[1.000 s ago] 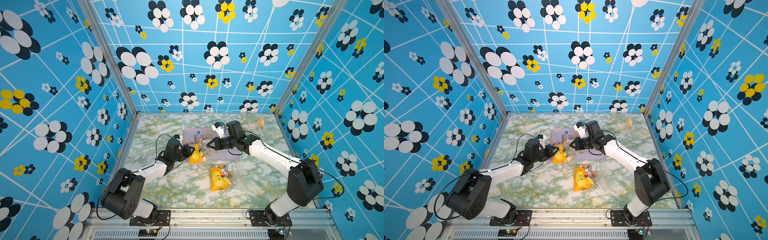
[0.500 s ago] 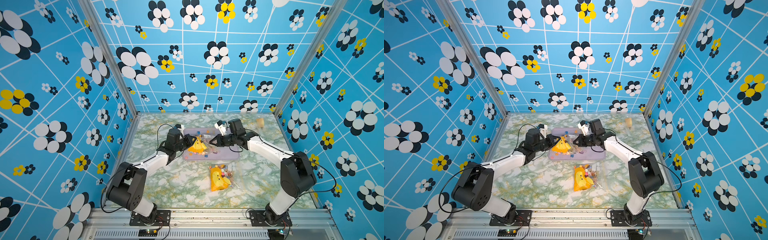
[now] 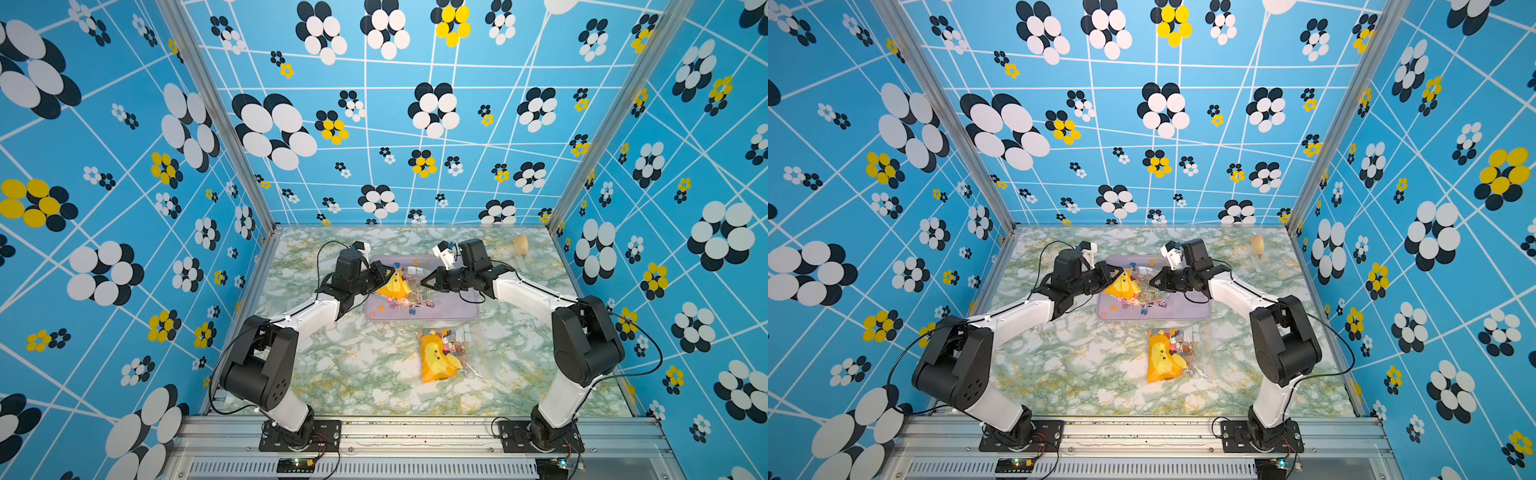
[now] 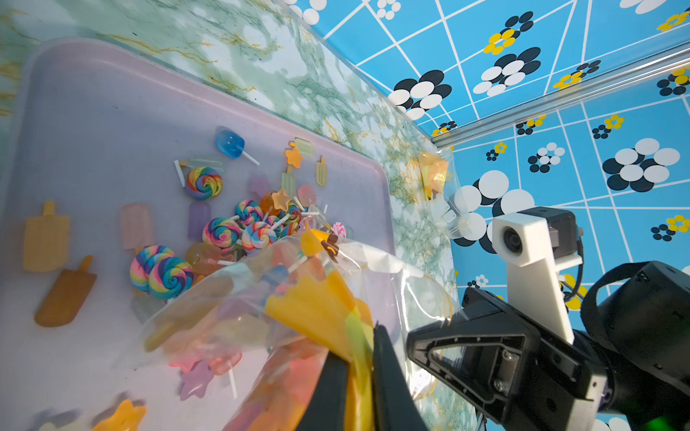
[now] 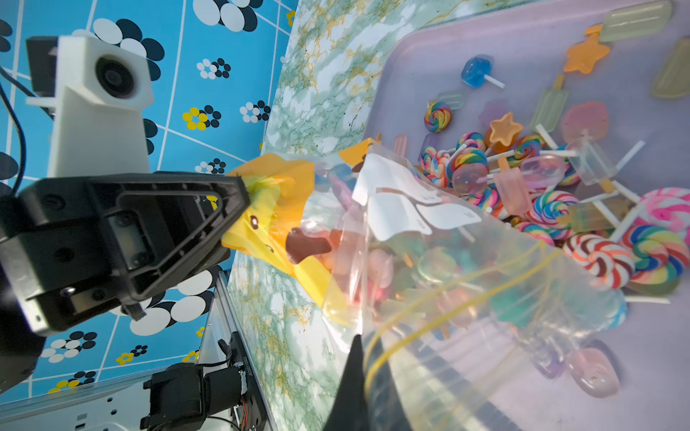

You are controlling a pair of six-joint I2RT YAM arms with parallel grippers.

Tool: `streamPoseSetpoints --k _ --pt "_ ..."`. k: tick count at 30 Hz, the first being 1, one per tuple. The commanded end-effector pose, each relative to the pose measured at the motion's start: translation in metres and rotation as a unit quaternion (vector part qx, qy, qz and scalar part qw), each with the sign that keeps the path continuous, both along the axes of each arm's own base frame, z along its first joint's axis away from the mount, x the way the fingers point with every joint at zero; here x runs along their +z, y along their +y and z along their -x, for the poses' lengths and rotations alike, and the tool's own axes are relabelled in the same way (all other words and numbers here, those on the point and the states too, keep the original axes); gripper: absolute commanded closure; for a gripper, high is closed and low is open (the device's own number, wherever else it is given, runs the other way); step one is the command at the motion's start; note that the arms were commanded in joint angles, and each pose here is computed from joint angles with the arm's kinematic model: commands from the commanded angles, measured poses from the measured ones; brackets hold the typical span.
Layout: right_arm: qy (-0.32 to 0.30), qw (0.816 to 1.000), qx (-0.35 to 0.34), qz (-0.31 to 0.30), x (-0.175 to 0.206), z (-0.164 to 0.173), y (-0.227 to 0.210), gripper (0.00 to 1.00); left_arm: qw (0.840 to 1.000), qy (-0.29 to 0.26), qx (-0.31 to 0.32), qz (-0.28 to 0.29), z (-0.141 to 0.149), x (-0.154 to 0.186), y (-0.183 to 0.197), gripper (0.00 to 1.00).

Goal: Pour candies out of the ziploc bag
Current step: 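Pour the candies out of the ziploc bag onto the tray.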

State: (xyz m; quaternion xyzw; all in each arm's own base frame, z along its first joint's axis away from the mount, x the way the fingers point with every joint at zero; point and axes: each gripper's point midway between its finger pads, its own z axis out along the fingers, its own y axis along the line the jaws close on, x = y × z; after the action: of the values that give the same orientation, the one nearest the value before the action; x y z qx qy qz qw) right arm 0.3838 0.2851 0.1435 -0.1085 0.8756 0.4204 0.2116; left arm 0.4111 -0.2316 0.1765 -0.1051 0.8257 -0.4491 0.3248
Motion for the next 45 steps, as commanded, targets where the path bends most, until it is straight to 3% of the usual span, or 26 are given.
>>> streamPoseSetpoints --k 1,45 --pt "0.006 1.000 0.000 -0.010 -0.006 -0.002 0.000 1.00 0.999 -0.049 -0.008 0.009 -0.013 0.031 -0.002 1.00" --pt "0.016 0.999 -0.032 -0.026 -0.016 -0.023 -0.027 1.00 0.997 -0.074 -0.019 0.014 -0.039 0.062 -0.019 1.00"
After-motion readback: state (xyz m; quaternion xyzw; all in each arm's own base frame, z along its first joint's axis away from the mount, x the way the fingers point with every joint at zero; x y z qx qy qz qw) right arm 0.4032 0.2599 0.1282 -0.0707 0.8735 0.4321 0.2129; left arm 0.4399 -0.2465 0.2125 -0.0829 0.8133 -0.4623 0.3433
